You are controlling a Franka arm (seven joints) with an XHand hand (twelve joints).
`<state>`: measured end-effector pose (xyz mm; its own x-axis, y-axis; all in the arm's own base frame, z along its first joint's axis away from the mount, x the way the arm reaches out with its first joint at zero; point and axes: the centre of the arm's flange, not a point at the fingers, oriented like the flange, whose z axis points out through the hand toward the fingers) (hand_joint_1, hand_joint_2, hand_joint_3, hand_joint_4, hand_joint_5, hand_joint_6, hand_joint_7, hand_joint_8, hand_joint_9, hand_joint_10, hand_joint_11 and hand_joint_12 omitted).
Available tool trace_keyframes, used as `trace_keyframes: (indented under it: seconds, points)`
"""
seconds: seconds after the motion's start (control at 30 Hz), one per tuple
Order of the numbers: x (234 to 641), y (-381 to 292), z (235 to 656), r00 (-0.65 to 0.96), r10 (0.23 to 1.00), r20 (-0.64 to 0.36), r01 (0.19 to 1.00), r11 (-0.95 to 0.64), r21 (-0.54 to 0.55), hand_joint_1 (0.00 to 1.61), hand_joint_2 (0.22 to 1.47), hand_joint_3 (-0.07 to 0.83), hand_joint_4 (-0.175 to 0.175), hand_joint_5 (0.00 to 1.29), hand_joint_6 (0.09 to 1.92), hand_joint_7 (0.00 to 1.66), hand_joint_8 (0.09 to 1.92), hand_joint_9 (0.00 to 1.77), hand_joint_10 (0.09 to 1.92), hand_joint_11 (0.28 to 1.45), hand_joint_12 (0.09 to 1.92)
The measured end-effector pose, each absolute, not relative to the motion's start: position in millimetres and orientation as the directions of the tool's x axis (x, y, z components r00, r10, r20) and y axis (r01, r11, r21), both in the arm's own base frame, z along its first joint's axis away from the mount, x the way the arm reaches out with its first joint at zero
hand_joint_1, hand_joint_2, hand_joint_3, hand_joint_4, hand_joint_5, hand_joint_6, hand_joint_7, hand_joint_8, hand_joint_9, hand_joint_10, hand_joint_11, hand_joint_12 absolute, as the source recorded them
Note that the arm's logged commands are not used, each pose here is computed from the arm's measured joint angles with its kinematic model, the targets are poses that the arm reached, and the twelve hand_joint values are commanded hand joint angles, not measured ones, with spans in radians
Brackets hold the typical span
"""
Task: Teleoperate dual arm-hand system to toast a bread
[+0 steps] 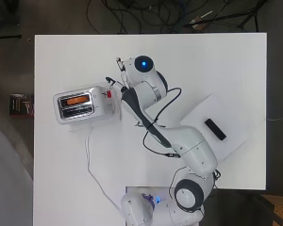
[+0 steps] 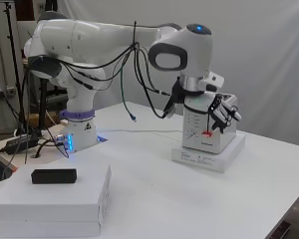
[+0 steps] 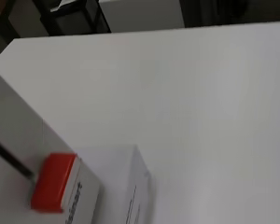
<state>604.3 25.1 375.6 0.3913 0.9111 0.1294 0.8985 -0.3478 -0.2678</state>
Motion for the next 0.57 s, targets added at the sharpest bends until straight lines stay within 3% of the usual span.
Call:
trace_keyframes:
  seconds: [0.03,0.1,0.17,0.23,0.3,0.37,0.4,0.43,0.47,0.53,0.57]
  points:
    - [603,26,396,0.401,0.907,0.127,0.904,-0.370,-0.214,0.00,1.02,-0.002,-0.082,0.38,0.09,0.68,0.23,0.80,0.35,0.50,0.25]
    - [597,16,441,0.436,0.889,0.139,0.899,-0.423,-0.112,0.00,1.02,-0.001,-0.075,0.38,0.09,0.95,0.15,1.03,0.17,0.53,0.09]
    - [584,9,464,0.468,0.874,0.133,0.883,-0.460,-0.089,0.00,1.02,0.000,-0.068,0.41,0.09,1.14,0.16,1.21,0.11,0.57,0.09]
    - [575,10,469,0.492,0.862,0.120,0.869,-0.477,-0.133,0.00,1.02,0.000,-0.060,0.44,0.09,1.18,0.14,1.30,0.11,0.60,0.09]
    - [568,13,462,0.525,0.844,0.107,0.840,-0.493,-0.227,0.00,1.02,0.000,-0.037,0.51,0.09,1.16,0.09,1.29,0.27,0.59,0.09]
    - [563,20,445,0.567,0.819,0.092,0.793,-0.512,-0.331,0.00,1.02,-0.001,-0.015,0.60,0.09,1.29,0.11,1.22,0.88,0.62,0.09]
    - [562,22,437,0.582,0.809,0.082,0.774,-0.520,-0.360,0.00,1.03,0.000,-0.011,0.61,0.09,1.33,0.13,1.20,1.07,0.63,0.09]
    - [561,21,431,0.596,0.800,0.065,0.757,-0.534,-0.376,0.00,1.04,0.002,-0.019,0.56,0.09,1.29,0.12,1.15,1.13,0.62,0.09]
    - [560,16,425,0.611,0.791,0.038,0.741,-0.553,-0.381,0.00,1.07,0.003,-0.039,0.44,0.09,1.20,0.09,1.07,0.96,0.57,0.09]
    - [557,2,412,0.631,0.775,-0.034,0.716,-0.599,-0.359,0.00,1.07,-0.002,-0.064,0.29,0.09,0.71,0.09,0.62,0.36,0.42,0.09]
    - [556,-10,406,0.637,0.768,-0.068,0.712,-0.621,-0.328,0.00,1.06,-0.007,-0.064,0.26,0.09,0.49,0.09,0.44,0.19,0.39,0.09]
